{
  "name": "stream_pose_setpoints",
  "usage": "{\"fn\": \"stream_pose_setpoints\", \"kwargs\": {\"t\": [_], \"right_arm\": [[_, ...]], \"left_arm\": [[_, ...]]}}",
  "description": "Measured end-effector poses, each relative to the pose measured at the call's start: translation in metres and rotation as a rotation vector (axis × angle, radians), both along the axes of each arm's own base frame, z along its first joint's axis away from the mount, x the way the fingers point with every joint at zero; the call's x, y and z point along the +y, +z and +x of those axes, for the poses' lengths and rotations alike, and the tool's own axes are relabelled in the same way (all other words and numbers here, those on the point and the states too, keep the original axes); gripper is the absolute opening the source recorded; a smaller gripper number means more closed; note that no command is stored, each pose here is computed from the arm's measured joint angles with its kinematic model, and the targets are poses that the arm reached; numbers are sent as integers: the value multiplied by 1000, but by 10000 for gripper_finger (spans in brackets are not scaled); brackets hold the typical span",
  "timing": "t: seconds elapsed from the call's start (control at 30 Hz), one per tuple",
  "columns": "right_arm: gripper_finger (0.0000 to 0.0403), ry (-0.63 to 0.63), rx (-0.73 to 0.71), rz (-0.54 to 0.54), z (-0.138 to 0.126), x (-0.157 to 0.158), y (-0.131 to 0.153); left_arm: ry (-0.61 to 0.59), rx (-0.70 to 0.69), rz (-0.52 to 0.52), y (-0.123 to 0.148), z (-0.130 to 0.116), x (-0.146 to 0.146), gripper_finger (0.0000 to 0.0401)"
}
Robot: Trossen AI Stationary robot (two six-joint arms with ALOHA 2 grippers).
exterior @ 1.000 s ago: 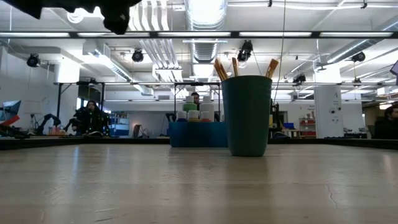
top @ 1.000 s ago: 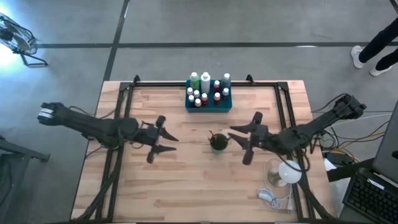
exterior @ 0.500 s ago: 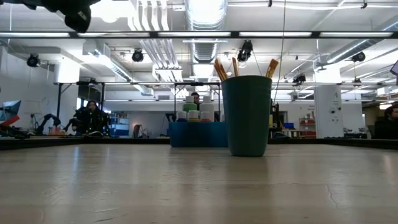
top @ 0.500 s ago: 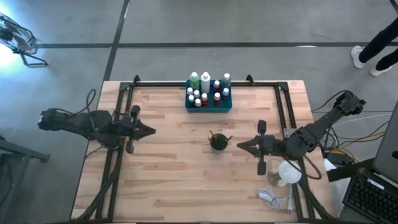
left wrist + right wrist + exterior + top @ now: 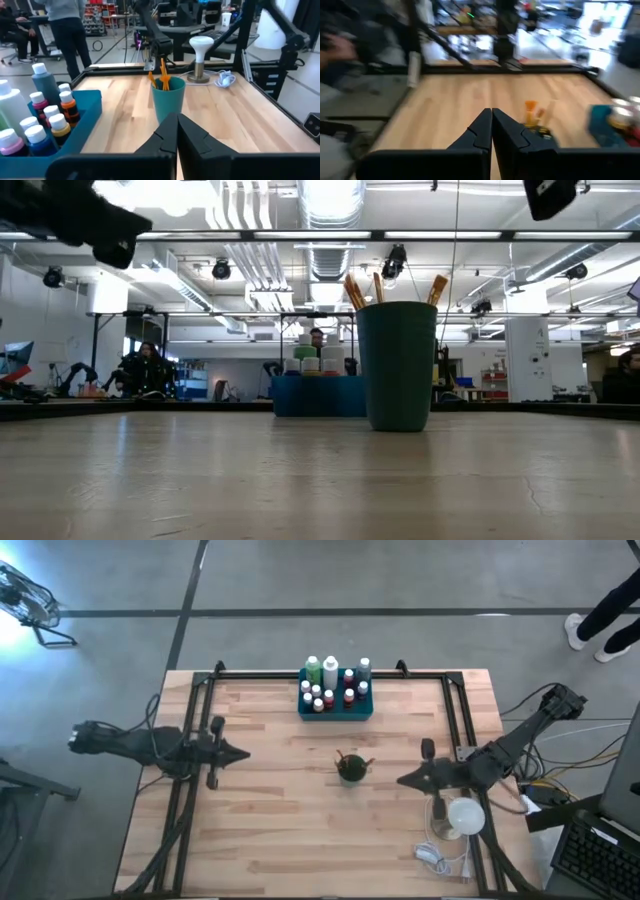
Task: Pick & Place Paint Supplies
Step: Return to Home Position
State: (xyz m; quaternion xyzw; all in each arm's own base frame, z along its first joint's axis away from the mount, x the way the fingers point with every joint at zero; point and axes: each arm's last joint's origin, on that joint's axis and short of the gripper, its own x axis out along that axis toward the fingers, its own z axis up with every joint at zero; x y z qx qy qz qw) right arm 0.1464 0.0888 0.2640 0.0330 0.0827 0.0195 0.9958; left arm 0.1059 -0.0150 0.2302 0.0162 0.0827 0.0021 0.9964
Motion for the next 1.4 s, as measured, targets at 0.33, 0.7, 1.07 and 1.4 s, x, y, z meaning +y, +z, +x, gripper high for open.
{"fn": "stream_pose_setpoints", "kwargs": {"t": [0.33, 0.7, 1.07, 1.4], "right_arm": [[8, -49, -89, 107, -37, -29, -32], [8, -51, -40, 65, -43, -33, -70], [8, -52, 44, 0, -45, -35, -106], [9, -52, 75, -25, -47, -36, -122]], "left_arm": [[12, 13, -31, -30, -5, 1, 19], [17, 109, -2, -61, -3, 1, 23], [9, 159, 9, -75, -1, 0, 23], [11, 161, 9, -76, -1, 0, 24]]}}
